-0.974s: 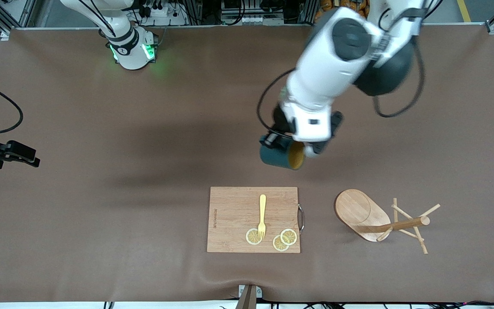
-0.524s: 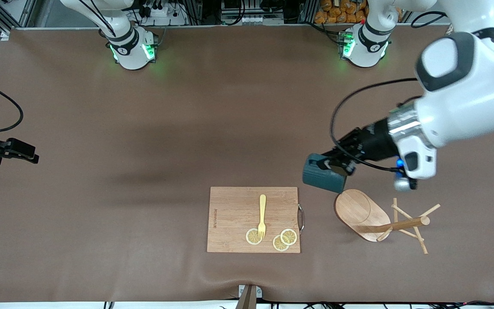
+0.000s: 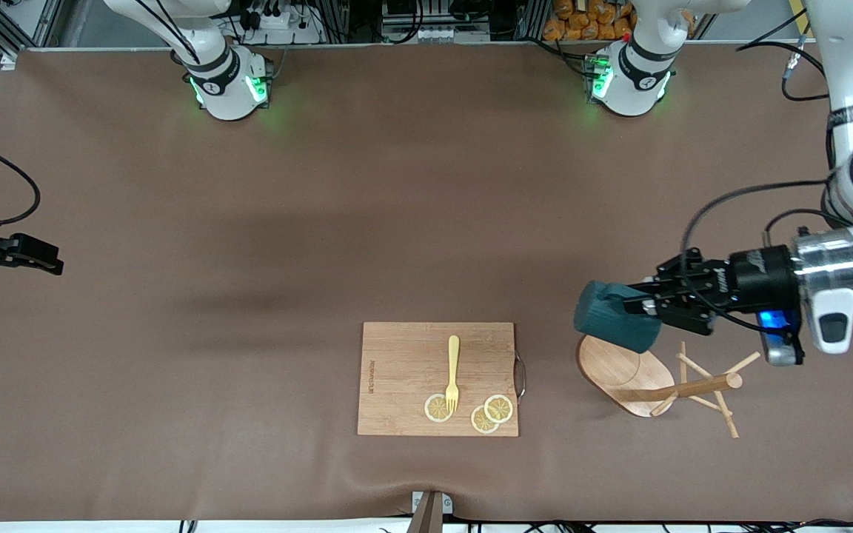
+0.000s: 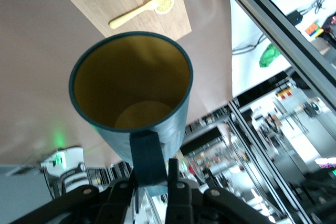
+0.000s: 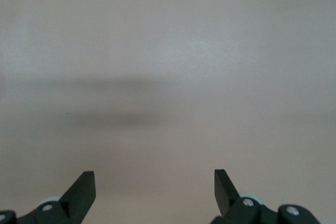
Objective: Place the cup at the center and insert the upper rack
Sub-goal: 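Hang the mug handle onto a mug tree peg with the left gripper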
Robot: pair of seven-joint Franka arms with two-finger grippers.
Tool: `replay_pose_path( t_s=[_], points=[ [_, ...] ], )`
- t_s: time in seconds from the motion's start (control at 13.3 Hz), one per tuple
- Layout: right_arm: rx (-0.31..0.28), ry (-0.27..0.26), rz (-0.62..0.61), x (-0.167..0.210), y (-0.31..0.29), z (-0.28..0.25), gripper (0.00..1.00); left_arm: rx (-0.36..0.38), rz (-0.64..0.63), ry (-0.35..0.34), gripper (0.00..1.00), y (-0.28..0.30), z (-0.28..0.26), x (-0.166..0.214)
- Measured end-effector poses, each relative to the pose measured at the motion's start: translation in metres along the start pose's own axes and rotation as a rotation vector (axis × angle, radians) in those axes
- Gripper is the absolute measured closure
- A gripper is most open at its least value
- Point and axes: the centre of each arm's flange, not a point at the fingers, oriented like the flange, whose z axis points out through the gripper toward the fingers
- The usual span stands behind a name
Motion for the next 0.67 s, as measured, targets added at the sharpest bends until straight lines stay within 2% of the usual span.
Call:
replay_pose_path(
  t_s=[0.37,0.67],
  points=[
    [0.001,-0.001,-0.008,0.000,-0.005,0.000,0.00,-0.026,0.048,-0.164,0.80,-0.035,-0.020,0.074],
    [0.001,-0.001,-0.011,0.001,-0.007,0.000,0.00,-0.027,0.087,-0.234,0.80,-0.058,-0.027,0.109]
  ],
)
